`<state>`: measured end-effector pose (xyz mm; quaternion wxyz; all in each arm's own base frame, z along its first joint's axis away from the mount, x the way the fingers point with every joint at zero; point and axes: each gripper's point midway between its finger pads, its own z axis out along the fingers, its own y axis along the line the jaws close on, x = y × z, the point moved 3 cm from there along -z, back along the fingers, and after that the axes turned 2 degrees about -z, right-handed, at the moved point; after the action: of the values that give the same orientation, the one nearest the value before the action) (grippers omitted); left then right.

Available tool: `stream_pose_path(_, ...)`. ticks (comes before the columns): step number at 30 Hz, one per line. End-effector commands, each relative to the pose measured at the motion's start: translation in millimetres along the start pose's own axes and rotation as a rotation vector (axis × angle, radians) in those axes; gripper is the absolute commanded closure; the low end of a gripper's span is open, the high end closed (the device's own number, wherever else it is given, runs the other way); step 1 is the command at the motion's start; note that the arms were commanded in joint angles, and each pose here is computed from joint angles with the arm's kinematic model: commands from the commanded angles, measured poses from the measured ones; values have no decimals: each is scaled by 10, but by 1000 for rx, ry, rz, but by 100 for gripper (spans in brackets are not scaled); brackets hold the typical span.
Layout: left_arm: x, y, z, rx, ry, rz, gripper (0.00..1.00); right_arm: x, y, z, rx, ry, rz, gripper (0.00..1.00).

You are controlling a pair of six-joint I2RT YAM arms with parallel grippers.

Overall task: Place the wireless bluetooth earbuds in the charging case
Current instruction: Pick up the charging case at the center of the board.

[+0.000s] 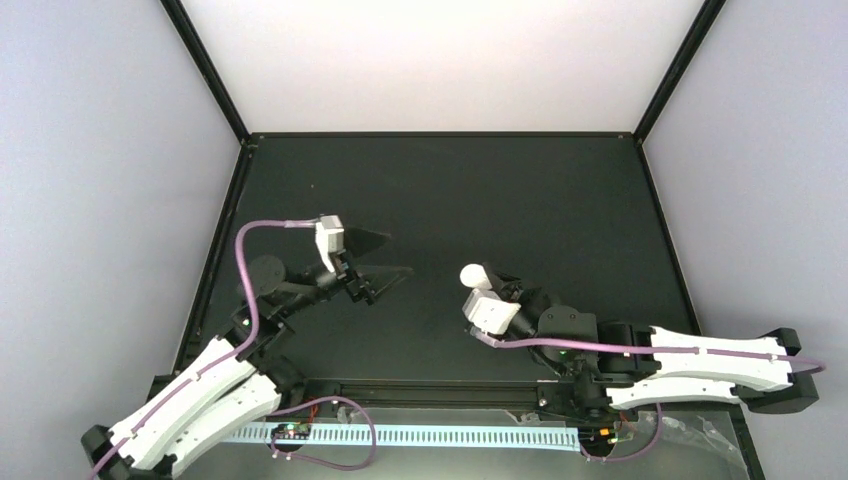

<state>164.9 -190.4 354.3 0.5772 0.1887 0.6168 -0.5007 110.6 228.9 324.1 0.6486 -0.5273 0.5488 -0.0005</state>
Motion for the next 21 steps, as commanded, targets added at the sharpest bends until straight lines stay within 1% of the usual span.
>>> stream_pose_path(1, -80, -415, 126, 221, 67, 24, 1, 13, -111, -35, 103, 27, -98, 76)
stream_pose_path(3, -55, -446, 173, 228, 88, 33, 1, -8, -98, -36, 113, 22, -113, 76)
stream_pose_path(12, -38, -458, 193, 236, 90, 53, 1, -92, -72, -27, 116, 1, -110, 76)
stream_pose_path(21, 32, -423, 237, 234, 110, 25, 1, -165, -100, -33, 98, -16, -10, 76)
